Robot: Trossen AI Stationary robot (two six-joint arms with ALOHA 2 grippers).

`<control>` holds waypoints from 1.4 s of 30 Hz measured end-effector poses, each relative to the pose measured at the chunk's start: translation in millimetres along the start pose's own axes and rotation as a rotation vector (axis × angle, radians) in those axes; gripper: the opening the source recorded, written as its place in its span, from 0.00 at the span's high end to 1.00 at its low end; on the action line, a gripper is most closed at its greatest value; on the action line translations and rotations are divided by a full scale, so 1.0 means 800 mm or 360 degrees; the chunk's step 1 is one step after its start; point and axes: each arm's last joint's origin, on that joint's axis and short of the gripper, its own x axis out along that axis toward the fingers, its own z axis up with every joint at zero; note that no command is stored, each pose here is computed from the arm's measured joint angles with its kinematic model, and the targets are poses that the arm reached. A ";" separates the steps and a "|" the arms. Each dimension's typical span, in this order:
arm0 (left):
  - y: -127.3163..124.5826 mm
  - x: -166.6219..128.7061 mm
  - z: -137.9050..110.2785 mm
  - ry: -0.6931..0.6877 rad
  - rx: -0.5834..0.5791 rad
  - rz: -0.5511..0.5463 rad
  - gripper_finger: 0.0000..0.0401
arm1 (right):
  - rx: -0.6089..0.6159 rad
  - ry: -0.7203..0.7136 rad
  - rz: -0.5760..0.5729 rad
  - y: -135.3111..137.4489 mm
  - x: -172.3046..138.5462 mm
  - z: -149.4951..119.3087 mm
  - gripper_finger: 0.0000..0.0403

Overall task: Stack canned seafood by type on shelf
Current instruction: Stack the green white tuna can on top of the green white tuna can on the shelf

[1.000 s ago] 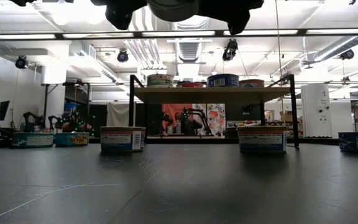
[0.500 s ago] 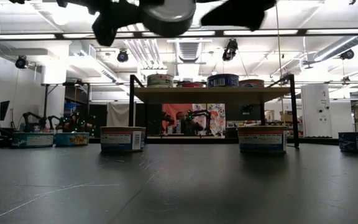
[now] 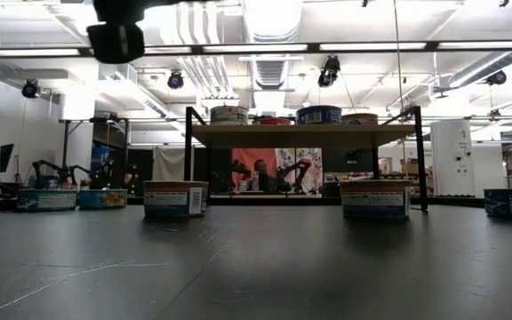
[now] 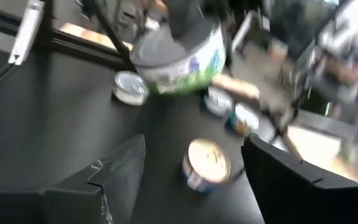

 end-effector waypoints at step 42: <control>0.001 0.015 0.013 0.0039 -0.0241 -0.0201 0.30 | -0.2136 0.0417 -0.0459 0.069 0.118 0.048 0.68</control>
